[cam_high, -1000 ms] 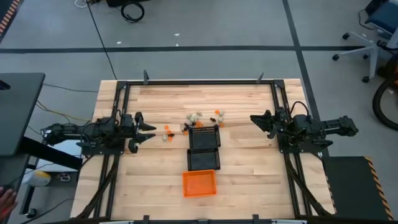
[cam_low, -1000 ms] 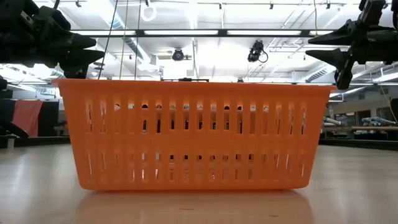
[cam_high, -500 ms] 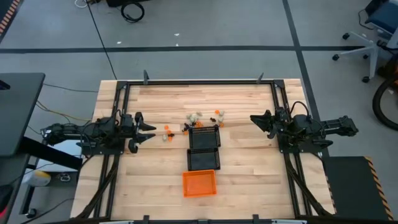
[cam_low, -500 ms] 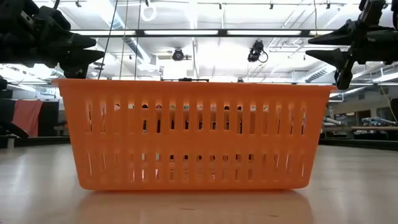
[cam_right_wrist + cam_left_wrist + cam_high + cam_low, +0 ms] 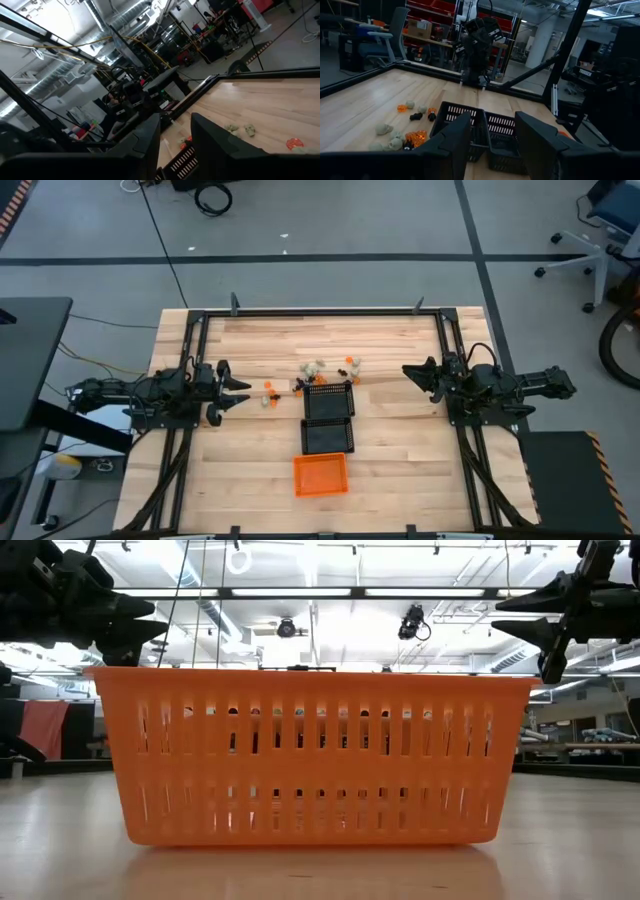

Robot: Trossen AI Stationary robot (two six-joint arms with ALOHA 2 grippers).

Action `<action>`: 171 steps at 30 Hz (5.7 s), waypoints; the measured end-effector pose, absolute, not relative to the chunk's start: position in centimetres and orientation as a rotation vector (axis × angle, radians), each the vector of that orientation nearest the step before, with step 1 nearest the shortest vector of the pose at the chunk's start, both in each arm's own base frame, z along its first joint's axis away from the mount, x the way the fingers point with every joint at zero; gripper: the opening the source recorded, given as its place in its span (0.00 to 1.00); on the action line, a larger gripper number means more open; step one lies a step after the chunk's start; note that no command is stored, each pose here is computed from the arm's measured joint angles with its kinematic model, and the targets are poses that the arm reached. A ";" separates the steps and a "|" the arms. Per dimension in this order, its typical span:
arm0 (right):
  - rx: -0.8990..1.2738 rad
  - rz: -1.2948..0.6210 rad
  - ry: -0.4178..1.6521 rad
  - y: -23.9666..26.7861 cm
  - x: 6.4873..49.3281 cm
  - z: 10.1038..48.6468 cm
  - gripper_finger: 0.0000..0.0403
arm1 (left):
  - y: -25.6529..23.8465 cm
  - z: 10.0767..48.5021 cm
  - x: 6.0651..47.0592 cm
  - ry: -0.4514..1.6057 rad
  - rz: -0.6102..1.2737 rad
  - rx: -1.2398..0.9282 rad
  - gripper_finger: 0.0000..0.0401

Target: Sort Halloween decoration

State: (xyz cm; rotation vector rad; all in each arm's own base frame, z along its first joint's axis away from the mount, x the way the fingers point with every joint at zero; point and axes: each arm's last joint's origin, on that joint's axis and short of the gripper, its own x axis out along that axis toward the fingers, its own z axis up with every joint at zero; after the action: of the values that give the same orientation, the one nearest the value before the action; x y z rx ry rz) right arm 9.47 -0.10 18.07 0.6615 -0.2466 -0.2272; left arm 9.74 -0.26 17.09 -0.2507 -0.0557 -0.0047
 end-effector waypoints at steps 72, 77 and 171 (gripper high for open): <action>0.759 -0.690 -0.718 -2.3 7.7 20.7 0.29 | 2.3 20.5 8.3 -0.524 0.526 -0.392 0.41; 0.755 -0.648 -0.701 -2.3 8.0 20.7 0.29 | 2.4 20.7 8.2 -0.564 0.546 -0.414 0.41; 0.215 -0.226 1.198 -16.4 32.4 14.6 0.42 | 5.0 20.9 16.4 0.367 0.590 -0.765 0.56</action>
State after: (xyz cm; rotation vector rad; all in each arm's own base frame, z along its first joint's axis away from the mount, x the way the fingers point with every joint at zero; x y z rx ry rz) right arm 32.45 -16.36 14.61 0.2148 1.1985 -0.2257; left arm 16.38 4.99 20.88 -0.7651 0.3668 0.5905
